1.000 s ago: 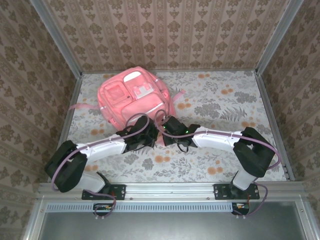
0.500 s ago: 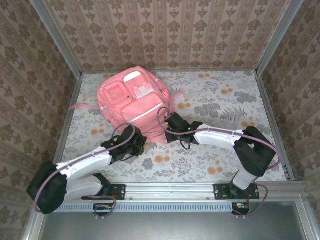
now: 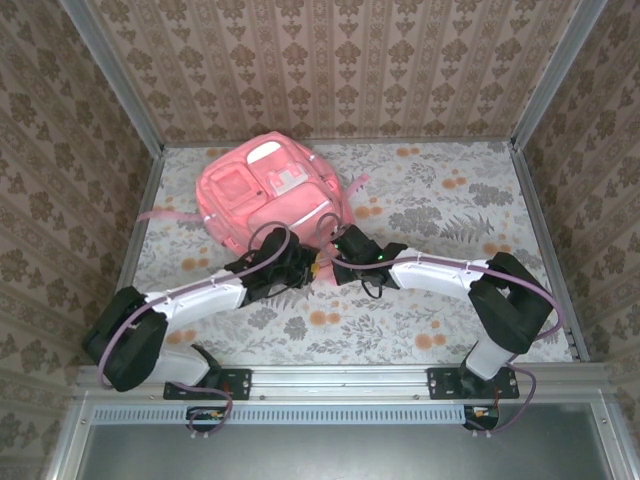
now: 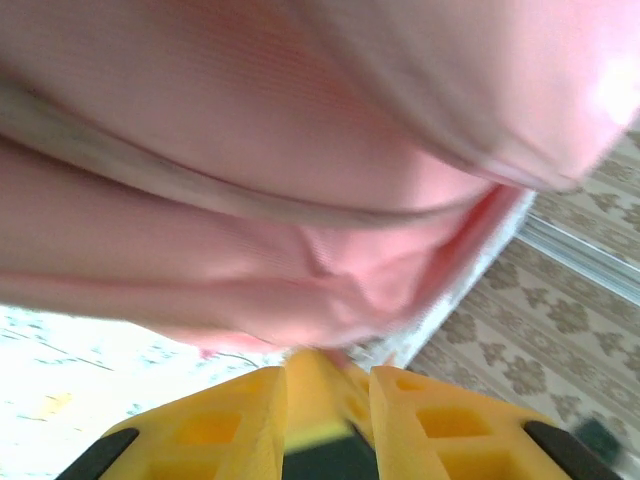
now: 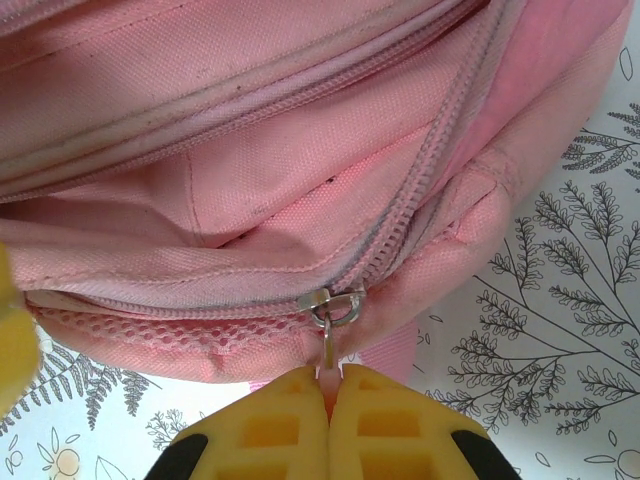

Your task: Pack the student bag

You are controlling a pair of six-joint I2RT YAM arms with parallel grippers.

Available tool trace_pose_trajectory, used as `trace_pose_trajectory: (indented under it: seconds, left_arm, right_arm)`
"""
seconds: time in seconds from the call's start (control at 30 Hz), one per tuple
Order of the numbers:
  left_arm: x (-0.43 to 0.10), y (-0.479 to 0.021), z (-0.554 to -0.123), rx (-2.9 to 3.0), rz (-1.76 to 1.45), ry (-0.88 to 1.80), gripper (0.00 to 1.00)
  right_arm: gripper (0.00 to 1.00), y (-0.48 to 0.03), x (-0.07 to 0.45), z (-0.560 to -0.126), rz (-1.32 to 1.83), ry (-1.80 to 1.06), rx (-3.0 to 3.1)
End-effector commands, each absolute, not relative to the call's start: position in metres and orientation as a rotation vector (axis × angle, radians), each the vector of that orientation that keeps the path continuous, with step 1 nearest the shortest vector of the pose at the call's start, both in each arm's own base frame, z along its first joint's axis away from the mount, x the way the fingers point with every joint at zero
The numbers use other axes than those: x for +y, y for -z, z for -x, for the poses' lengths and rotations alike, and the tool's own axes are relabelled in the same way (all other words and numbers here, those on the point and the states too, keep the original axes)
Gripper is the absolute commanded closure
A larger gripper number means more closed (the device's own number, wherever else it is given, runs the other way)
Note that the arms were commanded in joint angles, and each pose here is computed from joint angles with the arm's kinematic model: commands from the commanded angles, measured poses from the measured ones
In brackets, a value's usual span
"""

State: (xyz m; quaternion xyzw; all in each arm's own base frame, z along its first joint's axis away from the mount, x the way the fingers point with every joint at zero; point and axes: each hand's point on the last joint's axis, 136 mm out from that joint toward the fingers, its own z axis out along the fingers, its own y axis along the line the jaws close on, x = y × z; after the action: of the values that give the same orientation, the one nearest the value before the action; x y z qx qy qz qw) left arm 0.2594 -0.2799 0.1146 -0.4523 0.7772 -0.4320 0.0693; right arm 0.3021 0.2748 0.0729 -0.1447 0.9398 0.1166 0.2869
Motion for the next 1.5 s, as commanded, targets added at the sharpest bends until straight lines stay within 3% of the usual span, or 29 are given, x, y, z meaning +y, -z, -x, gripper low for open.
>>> trace_pose_trajectory:
  seconds: [0.0, 0.3, 0.77, 0.87, 0.97, 1.03, 1.27, 1.47]
  left_arm:
    - [-0.271, -0.135, -0.258, 2.323, 1.331, 1.271, 0.70]
    - [-0.296, -0.112, -0.266, 2.342, 1.410, 1.364, 0.63]
    - [-0.287, -0.070, -0.274, 2.367, 1.534, 1.144, 0.55]
    - [-0.280, -0.050, -0.264, 2.394, 1.591, 1.076, 0.62]
    - [-0.273, -0.032, -0.257, 2.405, 1.634, 1.024, 0.81]
    - [-0.270, -0.024, -0.255, 2.408, 1.640, 1.015, 0.99]
    - [-0.255, -0.038, -0.246, 2.455, 1.552, 0.989, 1.00]
    - [-0.207, -0.068, -0.218, 2.492, 1.432, 0.854, 1.00]
  right_arm:
    - [1.00, -0.079, 0.270, -0.301, 0.367, -0.299, 2.494]
    - [1.00, -0.079, 0.271, -0.303, 0.368, -0.298, 2.486]
    - [1.00, -0.080, 0.273, -0.303, 0.365, -0.313, 2.484]
    - [1.00, -0.079, 0.273, -0.303, 0.367, -0.311, 2.485]
    - [1.00, -0.075, 0.274, -0.304, 0.365, -0.309, 2.493]
    - [1.00, -0.075, 0.276, -0.304, 0.362, -0.315, 2.494]
    - [1.00, -0.076, 0.270, -0.309, 0.377, -0.262, 2.488]
    - [1.00, -0.073, 0.248, -0.319, 0.389, -0.155, 2.482]
